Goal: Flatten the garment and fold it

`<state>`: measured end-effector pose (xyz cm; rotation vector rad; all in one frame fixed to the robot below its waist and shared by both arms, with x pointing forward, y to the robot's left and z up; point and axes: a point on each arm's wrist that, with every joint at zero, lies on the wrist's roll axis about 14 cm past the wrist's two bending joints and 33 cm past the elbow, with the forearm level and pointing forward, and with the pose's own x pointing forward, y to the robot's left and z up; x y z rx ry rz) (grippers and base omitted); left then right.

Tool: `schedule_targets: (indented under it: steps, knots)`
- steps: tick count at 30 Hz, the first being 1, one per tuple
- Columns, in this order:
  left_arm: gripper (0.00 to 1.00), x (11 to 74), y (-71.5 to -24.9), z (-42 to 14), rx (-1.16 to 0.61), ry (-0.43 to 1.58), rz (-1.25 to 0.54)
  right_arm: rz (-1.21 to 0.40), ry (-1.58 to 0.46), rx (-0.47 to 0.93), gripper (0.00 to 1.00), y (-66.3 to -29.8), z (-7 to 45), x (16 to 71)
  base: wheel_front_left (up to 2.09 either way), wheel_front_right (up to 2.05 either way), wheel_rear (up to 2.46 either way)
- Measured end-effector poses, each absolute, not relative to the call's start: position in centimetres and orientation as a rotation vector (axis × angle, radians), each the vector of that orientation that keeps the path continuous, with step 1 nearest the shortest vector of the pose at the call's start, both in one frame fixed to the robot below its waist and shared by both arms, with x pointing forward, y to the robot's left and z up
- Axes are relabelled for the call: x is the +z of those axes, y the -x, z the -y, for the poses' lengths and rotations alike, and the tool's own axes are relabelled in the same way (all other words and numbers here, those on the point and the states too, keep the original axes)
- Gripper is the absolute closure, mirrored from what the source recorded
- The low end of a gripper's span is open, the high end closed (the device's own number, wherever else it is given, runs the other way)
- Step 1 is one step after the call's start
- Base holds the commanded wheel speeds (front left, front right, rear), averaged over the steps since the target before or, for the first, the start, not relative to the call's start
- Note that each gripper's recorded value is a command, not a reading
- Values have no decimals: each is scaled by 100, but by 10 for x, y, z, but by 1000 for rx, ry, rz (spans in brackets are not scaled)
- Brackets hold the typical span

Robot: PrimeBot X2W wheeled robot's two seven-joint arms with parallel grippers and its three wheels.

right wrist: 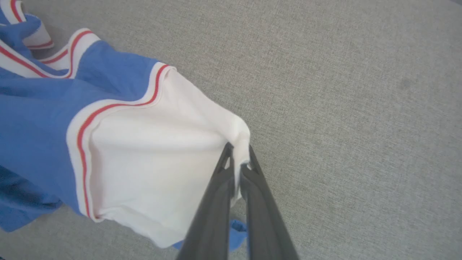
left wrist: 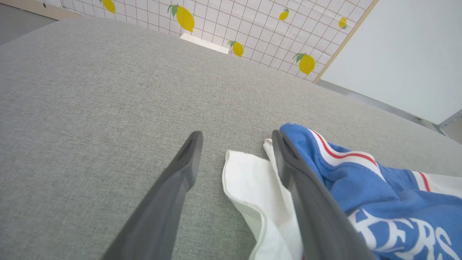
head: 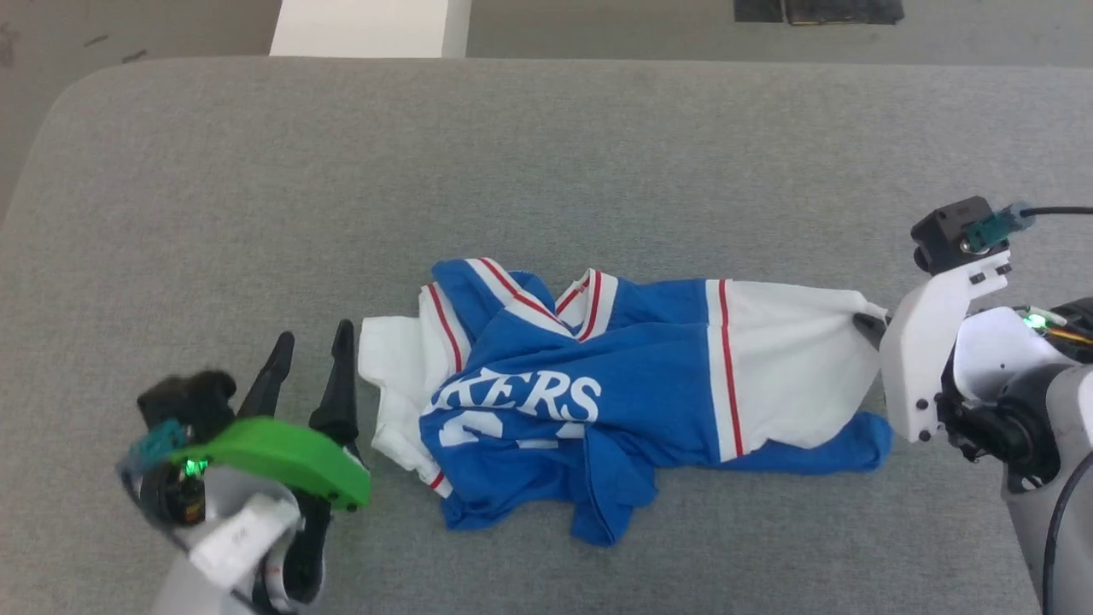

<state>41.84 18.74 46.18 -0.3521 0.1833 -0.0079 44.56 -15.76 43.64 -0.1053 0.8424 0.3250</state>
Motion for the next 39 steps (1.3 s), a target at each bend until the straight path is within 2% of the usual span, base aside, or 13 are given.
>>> schedule_targets:
  steps: [6, 13, 17, 25, 26, 27, 28, 33, 39]
  knots:
    - [0, 453, -450, -181, -87, 247, -459, -861, 102, 331, 100, -440, 154, 433, 0, 0, 0]
    - [0, 411, -449, -166, -160, 98, -828, -876, 101, 341, 100, -442, 151, 426, 0, 0, 0]
    - [0, 388, -445, -169, -162, 23, -963, -893, 98, 341, 100, -442, 151, 420, 0, 0, 0]
    - [0, 367, -441, -163, -200, -31, -1094, -912, 92, 327, 100, -443, 157, 412, 0, 0, 0]
    - [50, 366, -441, -162, -202, -26, -1103, -913, 93, 324, 100, -443, 157, 411, 0, 0, 0]
    - [66, 366, -441, -162, -205, -24, -1108, -914, 95, 322, 100, -443, 158, 410, 0, 0, 0]
    - [100, 366, -441, -162, -208, -21, -1108, -914, 95, 321, 100, -444, 158, 410, 0, 0, 0]
    - [100, 371, -443, -153, -226, 34, -1071, -909, 96, 324, 100, -444, 157, 412, 0, 0, 0]
    - [100, 394, -450, -154, -191, 166, -939, -877, 83, 312, 100, -445, 158, 423, 0, 0, 0]
